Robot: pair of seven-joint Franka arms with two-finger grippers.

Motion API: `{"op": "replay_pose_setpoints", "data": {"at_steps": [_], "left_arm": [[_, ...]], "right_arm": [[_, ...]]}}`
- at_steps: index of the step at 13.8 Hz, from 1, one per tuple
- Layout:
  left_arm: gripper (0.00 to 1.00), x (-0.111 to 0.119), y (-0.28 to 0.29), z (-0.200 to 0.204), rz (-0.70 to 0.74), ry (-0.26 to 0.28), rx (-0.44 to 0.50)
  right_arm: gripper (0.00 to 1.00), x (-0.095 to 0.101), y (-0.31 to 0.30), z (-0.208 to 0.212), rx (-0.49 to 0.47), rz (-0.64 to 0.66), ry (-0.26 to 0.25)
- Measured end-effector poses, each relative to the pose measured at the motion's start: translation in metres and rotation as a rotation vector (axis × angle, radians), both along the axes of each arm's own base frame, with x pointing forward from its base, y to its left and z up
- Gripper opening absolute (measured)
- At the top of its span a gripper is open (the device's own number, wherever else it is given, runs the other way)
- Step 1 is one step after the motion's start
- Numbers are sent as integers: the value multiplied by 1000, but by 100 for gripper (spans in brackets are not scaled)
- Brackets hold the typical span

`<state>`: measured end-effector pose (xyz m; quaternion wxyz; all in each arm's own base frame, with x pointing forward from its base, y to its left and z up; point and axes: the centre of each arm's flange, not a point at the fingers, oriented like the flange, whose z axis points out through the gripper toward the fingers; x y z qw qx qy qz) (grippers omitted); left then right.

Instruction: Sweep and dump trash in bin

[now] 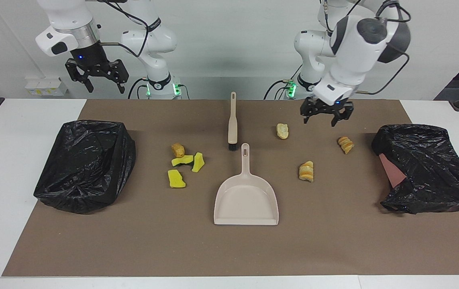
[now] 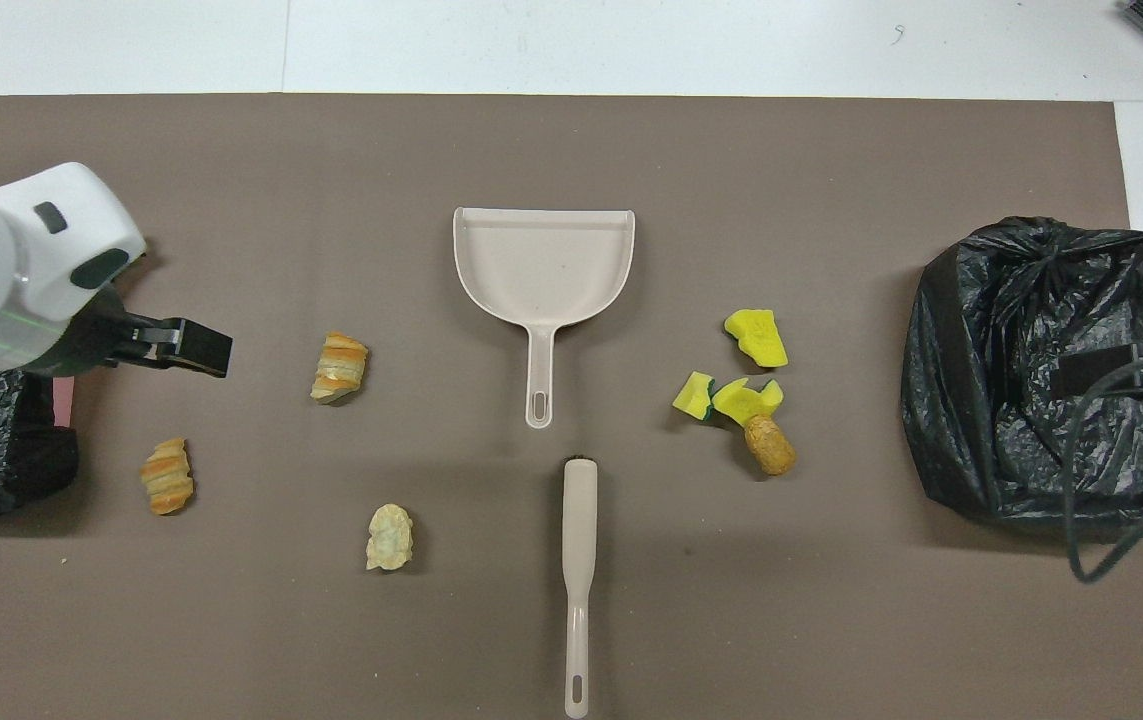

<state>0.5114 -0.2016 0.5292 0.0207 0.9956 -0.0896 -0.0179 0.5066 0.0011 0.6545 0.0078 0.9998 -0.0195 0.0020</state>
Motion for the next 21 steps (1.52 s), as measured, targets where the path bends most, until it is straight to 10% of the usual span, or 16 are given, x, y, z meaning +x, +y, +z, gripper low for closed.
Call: {"op": "replay_pose_setpoints", "data": {"at_steps": [14, 21], "left_arm": [[100, -215, -217, -174, -150, 9, 26], [100, -258, -251, -212, -179, 12, 31]], "right_arm": [[100, 0, 0, 0, 0, 0, 0], [100, 0, 0, 0, 0, 0, 0]]}}
